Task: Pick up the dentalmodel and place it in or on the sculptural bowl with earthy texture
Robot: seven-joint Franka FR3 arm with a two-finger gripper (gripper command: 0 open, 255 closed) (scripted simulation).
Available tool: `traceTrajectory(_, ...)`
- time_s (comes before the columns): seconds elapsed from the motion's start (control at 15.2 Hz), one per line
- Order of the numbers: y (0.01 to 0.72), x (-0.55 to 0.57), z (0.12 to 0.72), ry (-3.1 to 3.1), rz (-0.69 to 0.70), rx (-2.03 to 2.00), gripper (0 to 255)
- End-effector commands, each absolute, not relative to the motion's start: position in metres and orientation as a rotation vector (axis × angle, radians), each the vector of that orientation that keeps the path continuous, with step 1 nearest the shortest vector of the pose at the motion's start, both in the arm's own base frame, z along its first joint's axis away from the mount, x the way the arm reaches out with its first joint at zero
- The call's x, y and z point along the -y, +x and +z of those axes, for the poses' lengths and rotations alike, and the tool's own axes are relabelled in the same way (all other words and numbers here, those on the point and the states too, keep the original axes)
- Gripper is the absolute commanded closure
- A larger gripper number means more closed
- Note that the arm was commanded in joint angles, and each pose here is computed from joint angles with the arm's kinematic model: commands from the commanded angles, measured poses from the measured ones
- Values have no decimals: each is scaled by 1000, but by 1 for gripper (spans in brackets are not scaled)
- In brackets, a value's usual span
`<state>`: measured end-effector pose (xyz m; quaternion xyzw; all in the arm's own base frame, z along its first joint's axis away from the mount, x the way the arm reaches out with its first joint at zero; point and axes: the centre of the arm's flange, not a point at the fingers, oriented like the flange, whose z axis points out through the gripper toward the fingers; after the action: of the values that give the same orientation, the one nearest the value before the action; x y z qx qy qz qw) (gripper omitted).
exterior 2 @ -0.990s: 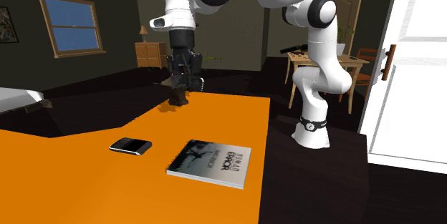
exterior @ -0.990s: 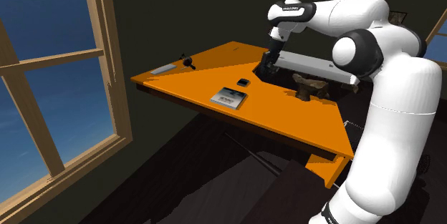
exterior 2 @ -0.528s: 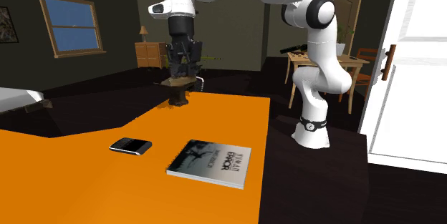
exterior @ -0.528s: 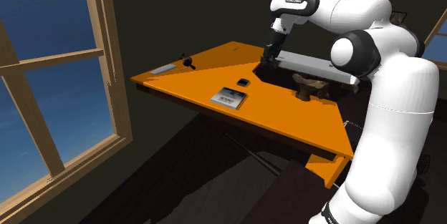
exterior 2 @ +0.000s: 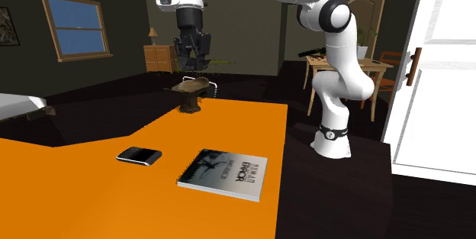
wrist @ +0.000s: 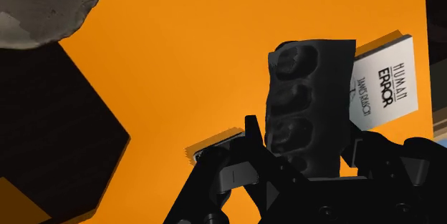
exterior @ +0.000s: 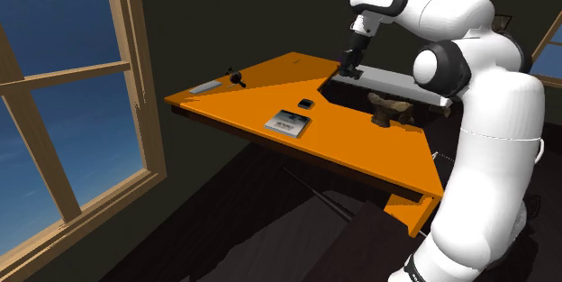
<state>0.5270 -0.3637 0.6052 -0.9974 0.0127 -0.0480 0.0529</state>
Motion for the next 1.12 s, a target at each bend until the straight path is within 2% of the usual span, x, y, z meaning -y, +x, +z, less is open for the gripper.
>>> traceTrajectory(0.0, 508, 384, 604, -3032, -145, -37, 255)
traceTrajectory(1.06, 380, 552, 601, -3032, -145, -37, 255)
